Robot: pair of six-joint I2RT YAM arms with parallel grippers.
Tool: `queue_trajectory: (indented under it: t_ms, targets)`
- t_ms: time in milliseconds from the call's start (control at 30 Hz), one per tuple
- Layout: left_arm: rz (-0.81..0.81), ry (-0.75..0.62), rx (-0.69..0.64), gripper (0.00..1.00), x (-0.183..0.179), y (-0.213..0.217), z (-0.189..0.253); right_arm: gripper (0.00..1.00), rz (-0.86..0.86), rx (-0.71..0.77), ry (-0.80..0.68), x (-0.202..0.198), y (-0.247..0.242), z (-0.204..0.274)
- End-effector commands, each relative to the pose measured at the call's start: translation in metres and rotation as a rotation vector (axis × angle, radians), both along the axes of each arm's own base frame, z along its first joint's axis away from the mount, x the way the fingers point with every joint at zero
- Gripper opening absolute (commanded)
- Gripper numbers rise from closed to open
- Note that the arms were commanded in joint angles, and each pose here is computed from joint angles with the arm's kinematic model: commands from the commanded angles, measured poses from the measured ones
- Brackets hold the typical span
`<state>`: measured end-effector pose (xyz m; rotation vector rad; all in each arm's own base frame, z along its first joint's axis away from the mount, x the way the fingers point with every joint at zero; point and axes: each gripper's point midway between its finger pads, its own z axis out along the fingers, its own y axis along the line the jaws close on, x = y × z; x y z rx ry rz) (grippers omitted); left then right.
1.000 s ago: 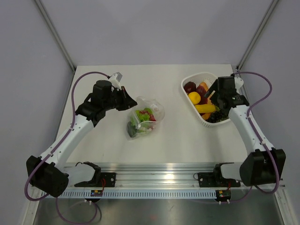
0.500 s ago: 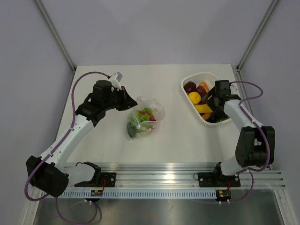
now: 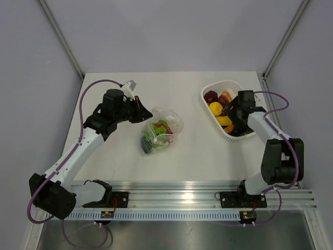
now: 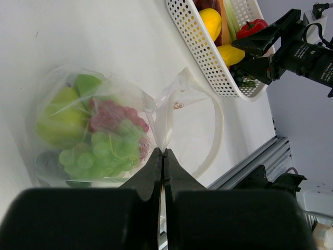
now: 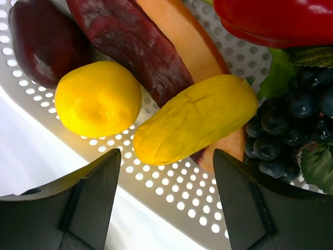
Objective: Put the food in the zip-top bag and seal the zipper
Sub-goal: Pick up the fake fruit from the bin.
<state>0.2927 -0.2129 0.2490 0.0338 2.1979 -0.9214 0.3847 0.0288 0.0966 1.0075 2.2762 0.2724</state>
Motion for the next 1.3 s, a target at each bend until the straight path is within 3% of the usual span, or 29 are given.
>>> queue_trajectory:
  t_ms: [0,433,667,767,900,933,1033,1267]
  targets:
    - [-0.038,-0.075,-0.048,0.0,-0.002,-0.006,0.02,0.79,0.035,-0.009,-0.082,0.011,0.001,0.021]
    - [-0.046,-0.065,-0.052,0.0,-0.003,-0.008,0.016,0.85,-0.007,-0.093,-0.007,0.001,-0.017,0.001]
    - [-0.047,-0.077,-0.045,0.0,-0.004,-0.006,0.02,0.86,-0.024,-0.064,0.069,0.01,-0.013,-0.034]
    - [-0.051,-0.081,-0.04,0.0,-0.005,-0.006,0.021,0.79,-0.029,-0.065,0.064,0.011,-0.014,-0.038]
    - [-0.055,-0.089,-0.043,0.0,-0.006,-0.006,0.024,0.58,-0.052,-0.103,0.015,0.004,-0.022,-0.022]
    - [-0.056,-0.087,-0.04,0.0,-0.006,-0.006,0.023,0.46,-0.055,-0.113,0.013,-0.001,-0.024,-0.02]
    - [-0.059,-0.083,-0.051,0.0,-0.005,-0.008,0.023,0.29,-0.064,-0.135,-0.042,-0.006,-0.029,0.005]
    - [-0.066,-0.079,-0.078,0.0,-0.004,-0.012,0.026,0.17,-0.024,-0.157,-0.173,-0.017,-0.028,0.069]
